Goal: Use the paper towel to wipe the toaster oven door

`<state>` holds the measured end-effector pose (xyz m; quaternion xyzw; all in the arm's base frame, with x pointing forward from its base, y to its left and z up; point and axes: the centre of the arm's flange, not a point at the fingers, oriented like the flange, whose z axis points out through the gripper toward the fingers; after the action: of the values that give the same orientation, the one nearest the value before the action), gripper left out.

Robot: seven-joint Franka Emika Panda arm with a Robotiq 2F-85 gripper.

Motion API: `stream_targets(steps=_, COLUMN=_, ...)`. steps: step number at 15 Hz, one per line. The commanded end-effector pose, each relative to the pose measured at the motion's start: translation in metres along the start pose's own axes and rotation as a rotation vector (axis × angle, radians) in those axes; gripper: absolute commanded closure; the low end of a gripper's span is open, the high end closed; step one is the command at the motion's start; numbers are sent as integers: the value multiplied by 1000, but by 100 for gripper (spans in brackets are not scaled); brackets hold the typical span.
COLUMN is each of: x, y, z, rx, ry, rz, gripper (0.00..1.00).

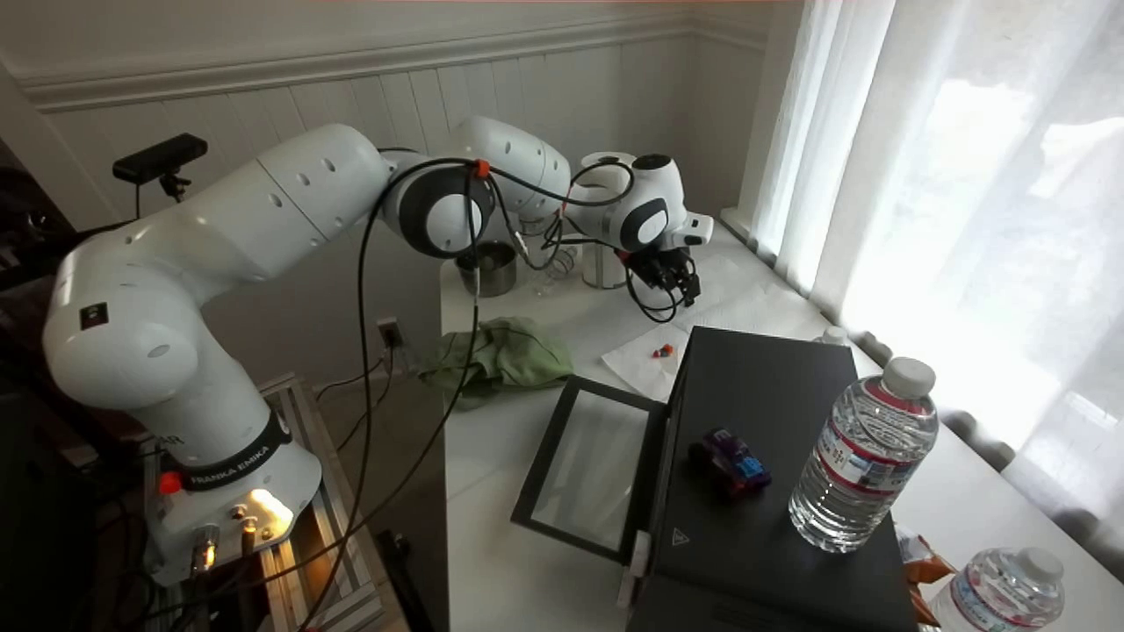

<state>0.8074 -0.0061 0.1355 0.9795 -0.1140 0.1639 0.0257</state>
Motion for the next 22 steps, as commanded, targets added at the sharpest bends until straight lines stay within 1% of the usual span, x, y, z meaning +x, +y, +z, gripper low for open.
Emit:
stream_targets(steps=1, x=15, y=-9, z=8, rx=-10, ry=-17, rz=-7, gripper=35)
stream_targets(steps=2, x=15, y=-9, z=6, rx=-15, ry=-27, rz=-10, gripper=43)
stream_targets(steps=3, x=15, y=-9, z=4, rx=-21, ry=-33, rz=-12, gripper=58)
stream_targets(steps=5, x=15, y=-9, z=0, rx=-33, ry=-56, rz=-10, gripper=70)
stream_targets(steps=7, x=15, y=-9, z=-6, rx=-48, ry=-70, rz=-10, gripper=89)
stream_targets(steps=8, x=15, y=-9, z=-9, rx=-58, ry=-77, rz=-6, gripper=95)
stream_targets(steps=9, x=16, y=-8, z=-14, rx=-72, ry=-80, rz=1, gripper=99)
stream_targets(steps=11, x=18, y=-6, z=-25, rx=-112, ry=-78, rz=18, gripper=100)
stream_targets(steps=12, x=20, y=-7, z=-36, rx=-137, ry=-93, rz=68, gripper=100)
stream_targets(steps=15, x=22, y=-1, z=-74, rx=-176, ry=-129, rz=163, gripper=100)
stream_targets(steps=18, x=22, y=8, z=-119, rx=-185, ry=-215, rz=236, gripper=100)
stream_targets(steps=22, x=11, y=22, z=-172, rx=-193, ry=-282, rz=314, gripper=100)
